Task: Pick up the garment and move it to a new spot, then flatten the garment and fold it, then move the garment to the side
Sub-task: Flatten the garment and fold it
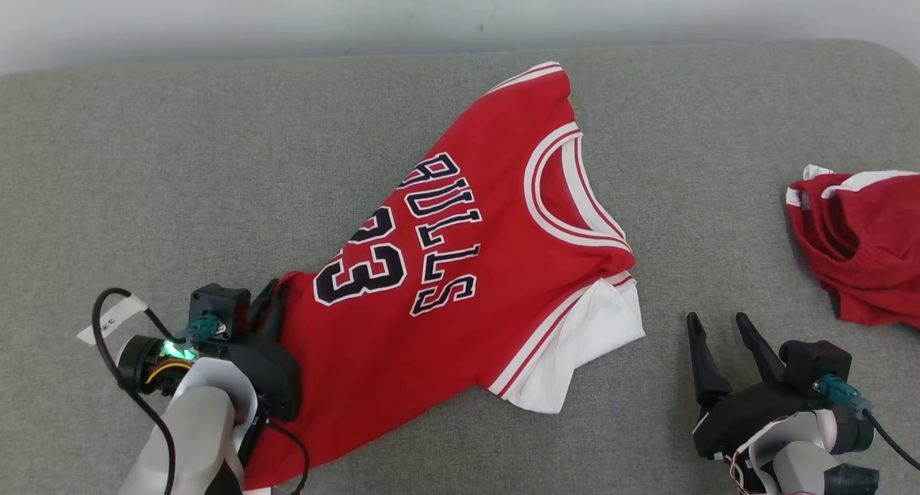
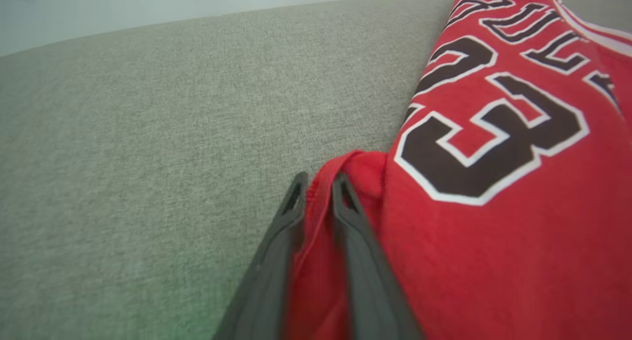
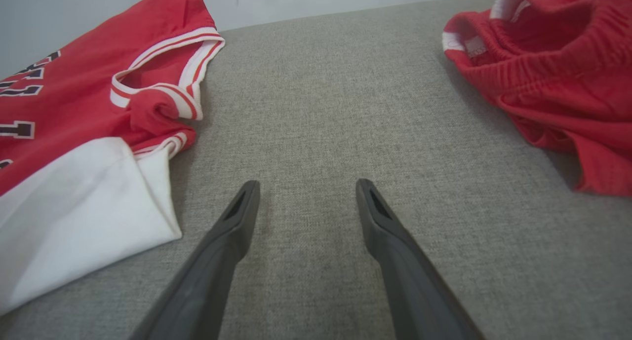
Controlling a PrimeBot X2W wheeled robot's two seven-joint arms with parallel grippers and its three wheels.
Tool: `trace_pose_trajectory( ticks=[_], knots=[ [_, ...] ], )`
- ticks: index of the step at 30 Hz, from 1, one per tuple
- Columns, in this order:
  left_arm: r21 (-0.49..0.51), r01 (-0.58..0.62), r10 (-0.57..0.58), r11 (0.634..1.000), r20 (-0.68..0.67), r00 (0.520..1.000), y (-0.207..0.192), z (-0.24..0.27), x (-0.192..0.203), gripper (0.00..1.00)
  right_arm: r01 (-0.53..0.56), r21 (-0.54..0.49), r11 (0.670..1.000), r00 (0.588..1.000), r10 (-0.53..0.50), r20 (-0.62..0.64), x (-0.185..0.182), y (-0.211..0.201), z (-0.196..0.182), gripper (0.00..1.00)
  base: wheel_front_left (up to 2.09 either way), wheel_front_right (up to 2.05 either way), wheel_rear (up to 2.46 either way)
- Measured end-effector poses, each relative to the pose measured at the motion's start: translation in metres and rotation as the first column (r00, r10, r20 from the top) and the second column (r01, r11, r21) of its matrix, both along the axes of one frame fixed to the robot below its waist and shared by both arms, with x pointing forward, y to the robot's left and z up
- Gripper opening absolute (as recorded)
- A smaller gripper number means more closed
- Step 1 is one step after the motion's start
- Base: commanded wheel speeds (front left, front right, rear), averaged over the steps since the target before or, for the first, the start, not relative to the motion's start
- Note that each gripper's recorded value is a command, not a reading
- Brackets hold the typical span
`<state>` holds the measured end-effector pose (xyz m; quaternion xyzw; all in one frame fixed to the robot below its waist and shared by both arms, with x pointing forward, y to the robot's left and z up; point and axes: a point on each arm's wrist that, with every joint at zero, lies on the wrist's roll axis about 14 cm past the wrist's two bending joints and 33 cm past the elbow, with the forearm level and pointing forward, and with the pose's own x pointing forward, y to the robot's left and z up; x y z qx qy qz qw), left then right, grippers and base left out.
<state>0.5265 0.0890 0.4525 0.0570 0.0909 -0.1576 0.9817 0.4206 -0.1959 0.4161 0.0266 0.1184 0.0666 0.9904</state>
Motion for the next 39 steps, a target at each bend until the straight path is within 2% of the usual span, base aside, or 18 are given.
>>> trace_pose_trajectory(
  ticks=[4, 12, 18, 22, 26, 27, 28, 29, 33, 39],
  knots=[
    [-0.017, -0.013, 0.013, 1.000, -0.006, 1.000, 0.001, 0.001, 0.004, 0.00, -0.002, 0.001, 1.000, 1.000, 0.002, 0.001, 0.002, 0.001, 0.000, 1.00, 0.00, 0.00, 0.00],
    [-0.136, -0.086, 0.109, 0.987, 0.177, 0.978, 0.015, 0.065, 0.030, 0.00, -0.010, 0.006, 1.000, 1.000, 0.010, 0.006, 0.008, 0.005, 0.001, 1.00, 0.00, 0.00, 0.00],
    [-0.210, -0.225, 0.277, 0.952, 0.266, 0.923, 0.057, 0.102, 0.053, 0.00, -0.017, 0.006, 1.000, 1.000, 0.017, 0.001, 0.013, 0.007, -0.003, 1.00, 0.00, 0.00, 0.00],
    [-0.218, -0.323, 0.373, 0.921, 0.250, 0.894, 0.087, 0.098, 0.066, 0.00, -0.008, 0.011, 1.000, 1.000, 0.008, 0.000, 0.014, 0.005, -0.003, 1.00, 0.00, 0.00, 0.00],
    [-0.226, -0.371, 0.423, 0.901, 0.258, 0.868, 0.103, 0.100, 0.079, 0.01, 0.022, 0.013, 1.000, 1.000, -0.022, -0.007, 0.013, -0.005, -0.005, 1.00, 0.00, 0.00, 0.00],
    [-0.226, -0.379, 0.431, 0.897, 0.260, 0.864, 0.105, 0.100, 0.082, 0.35, 0.031, 0.011, 0.999, 0.999, -0.030, -0.013, 0.012, -0.008, -0.007, 1.00, 0.00, 0.00, 0.00],
    [-0.220, -0.379, 0.428, 0.899, 0.251, 0.868, 0.103, 0.095, 0.084, 0.96, 0.038, 0.009, 0.999, 0.999, -0.037, -0.016, 0.010, -0.011, -0.008, 1.00, 0.00, 0.00, 0.00],
    [-0.212, -0.379, 0.423, 0.901, 0.230, 0.876, 0.100, 0.086, 0.085, 1.00, 0.045, 0.008, 0.999, 0.999, -0.045, -0.019, 0.009, -0.013, -0.009, 1.00, 0.00, 0.00, 0.00],
    [-0.212, -0.357, 0.393, 0.910, 0.167, 0.904, 0.087, 0.063, 0.079, 1.00, 0.072, 0.008, 0.997, 0.997, -0.072, -0.020, 0.004, -0.021, -0.008, 1.00, 0.00, 0.00, 0.00],
    [-0.248, -0.333, 0.367, 0.910, 0.105, 0.924, 0.074, 0.042, 0.046, 1.00, 0.076, 0.016, 0.997, 0.997, -0.076, -0.011, -0.005, -0.019, -0.003, 1.00, 0.00, 0.00, 0.00]
  ],
)
